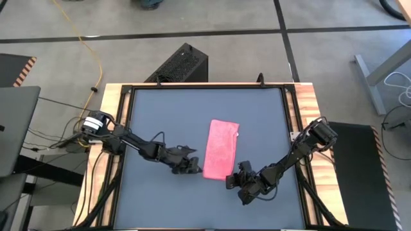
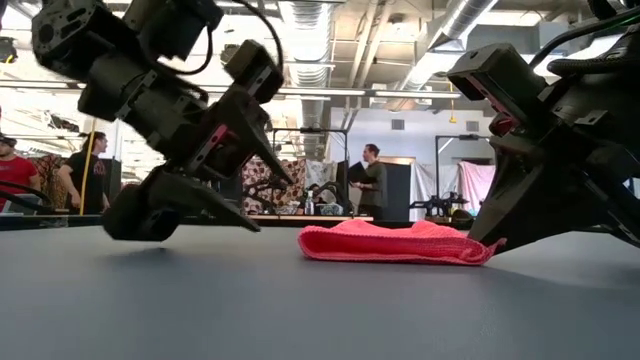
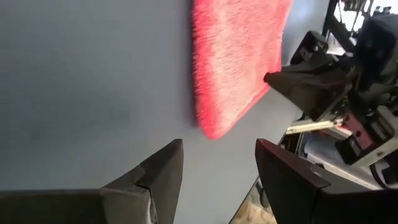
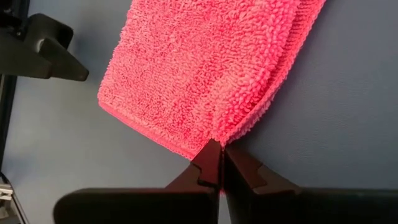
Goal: Roll towel
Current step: Roll the pink microfiber towel
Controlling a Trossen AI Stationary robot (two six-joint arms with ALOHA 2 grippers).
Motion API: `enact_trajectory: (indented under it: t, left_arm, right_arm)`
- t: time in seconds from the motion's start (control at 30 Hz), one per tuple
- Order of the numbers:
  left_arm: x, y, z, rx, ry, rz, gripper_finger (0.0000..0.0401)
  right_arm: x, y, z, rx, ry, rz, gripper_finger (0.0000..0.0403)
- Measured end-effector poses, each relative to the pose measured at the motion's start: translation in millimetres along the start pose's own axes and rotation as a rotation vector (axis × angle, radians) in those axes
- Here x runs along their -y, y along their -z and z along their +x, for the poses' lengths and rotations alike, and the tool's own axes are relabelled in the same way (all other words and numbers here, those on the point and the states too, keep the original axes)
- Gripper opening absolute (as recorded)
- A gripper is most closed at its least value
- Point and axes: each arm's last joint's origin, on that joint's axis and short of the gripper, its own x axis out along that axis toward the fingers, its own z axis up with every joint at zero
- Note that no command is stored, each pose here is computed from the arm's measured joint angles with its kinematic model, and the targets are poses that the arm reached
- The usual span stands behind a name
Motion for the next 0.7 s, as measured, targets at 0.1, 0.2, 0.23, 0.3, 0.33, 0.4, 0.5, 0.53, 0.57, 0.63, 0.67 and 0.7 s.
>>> enact_trajectory:
  t: [0.1, 0.2, 0.23, 0.3, 0.33, 0.4, 0.5, 0.53, 0.57, 0.63, 0.67, 0.7]
  left_arm:
    - [10, 0, 5, 0.047, -0.028, 0.005, 0.0190]
    - [16, 0, 8, 0.059, -0.101, 0.039, 0.0190]
    - [15, 0, 9, 0.059, -0.127, 0.049, 0.0190]
    - [10, 0, 13, 0.033, -0.159, 0.047, 0.0190]
    - [6, 0, 15, 0.010, -0.175, 0.037, 0.0190]
    - [2, 1, 23, -0.030, -0.152, 0.000, 0.0190]
    - [-2, 2, 32, -0.057, -0.095, -0.009, 0.0190]
    - [-1, 2, 35, -0.055, -0.061, -0.008, 0.0190]
    - [1, 2, 37, -0.047, -0.038, -0.009, 0.0190]
    - [5, 2, 39, -0.031, -0.027, -0.017, 0.0190]
    - [6, 2, 40, -0.028, -0.034, -0.018, 0.0190]
    - [7, 2, 41, -0.027, -0.037, -0.015, 0.0190]
  right_arm:
    - [0, 0, 0, 0.010, -0.003, 0.000, 0.0035]
    - [0, 0, 0, 0.010, -0.004, 0.000, 0.0035]
    - [0, 0, 0, 0.011, -0.004, 0.000, 0.0035]
    - [0, 0, 0, 0.011, -0.004, 0.000, 0.0035]
    - [0, 0, 0, 0.011, -0.004, 0.000, 0.0035]
    - [0, 0, 0, 0.012, -0.002, -0.001, 0.0035]
    - [1, 0, 0, 0.014, 0.003, -0.006, 0.0035]
    - [1, 0, 0, 0.013, 0.002, -0.006, 0.0035]
    - [1, 0, -1, 0.013, 0.002, -0.008, 0.0035]
    - [1, 1, -1, 0.012, -0.003, -0.008, 0.0035]
    - [1, 1, -1, 0.012, -0.003, -0.008, 0.0035]
    - [1, 1, -1, 0.012, -0.002, -0.009, 0.0035]
